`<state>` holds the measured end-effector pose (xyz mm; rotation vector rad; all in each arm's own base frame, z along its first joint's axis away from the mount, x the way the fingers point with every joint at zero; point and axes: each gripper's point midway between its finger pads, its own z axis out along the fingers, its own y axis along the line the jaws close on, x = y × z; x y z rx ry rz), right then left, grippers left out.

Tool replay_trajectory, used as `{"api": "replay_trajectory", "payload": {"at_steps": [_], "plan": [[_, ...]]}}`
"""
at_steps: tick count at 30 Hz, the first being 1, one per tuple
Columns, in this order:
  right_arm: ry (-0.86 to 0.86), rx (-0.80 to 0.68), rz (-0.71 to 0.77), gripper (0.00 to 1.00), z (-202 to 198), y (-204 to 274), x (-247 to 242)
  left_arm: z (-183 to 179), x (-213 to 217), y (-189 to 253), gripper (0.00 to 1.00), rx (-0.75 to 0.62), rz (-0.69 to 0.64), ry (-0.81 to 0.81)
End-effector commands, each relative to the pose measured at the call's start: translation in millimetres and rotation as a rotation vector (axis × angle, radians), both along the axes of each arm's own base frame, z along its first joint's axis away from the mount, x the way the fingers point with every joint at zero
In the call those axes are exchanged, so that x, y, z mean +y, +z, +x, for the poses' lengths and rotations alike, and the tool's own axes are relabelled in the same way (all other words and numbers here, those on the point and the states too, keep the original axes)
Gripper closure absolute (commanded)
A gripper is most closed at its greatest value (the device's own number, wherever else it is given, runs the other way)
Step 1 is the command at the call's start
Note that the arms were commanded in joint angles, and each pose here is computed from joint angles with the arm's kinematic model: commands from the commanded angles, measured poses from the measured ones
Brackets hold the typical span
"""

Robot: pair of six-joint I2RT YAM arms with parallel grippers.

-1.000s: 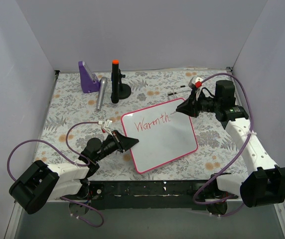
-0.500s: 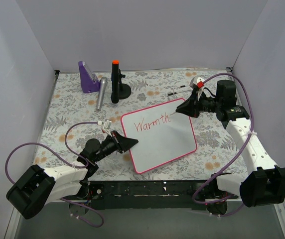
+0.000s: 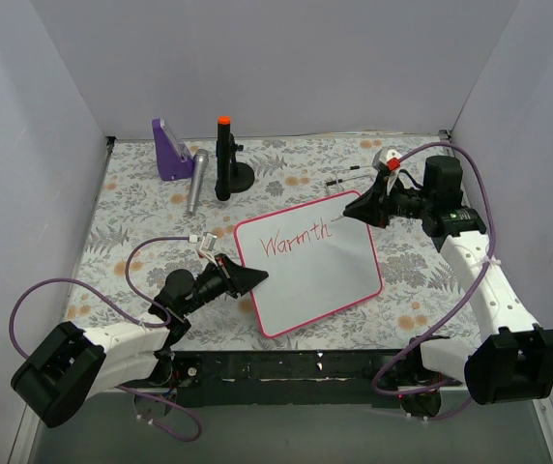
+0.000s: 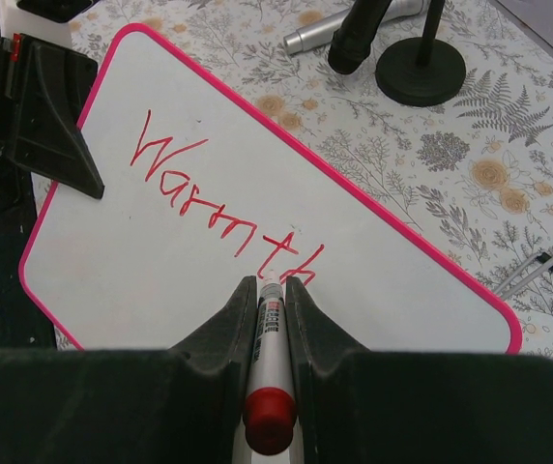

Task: Write a sentence on the whiteboard
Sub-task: Write on the whiteboard with the whiteboard marker without the cap.

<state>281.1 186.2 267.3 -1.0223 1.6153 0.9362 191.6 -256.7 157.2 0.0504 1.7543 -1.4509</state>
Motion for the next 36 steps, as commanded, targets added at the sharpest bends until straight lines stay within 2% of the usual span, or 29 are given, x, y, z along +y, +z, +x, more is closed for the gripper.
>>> {"api": "replay_trajectory", "payload": {"at_steps": [1,36], "plan": [[0.021,-0.061,0.023,0.99,-4.7,13.6,0.8,-4.3,-3.4,39.7,1.0,-0.139,-0.077,-0.03],[0.031,-0.067,0.015,0.99,-7.0,10.5,-1.7,-10.3,0.9,38.3,1.0,-0.156,-0.081,-0.032]]}}
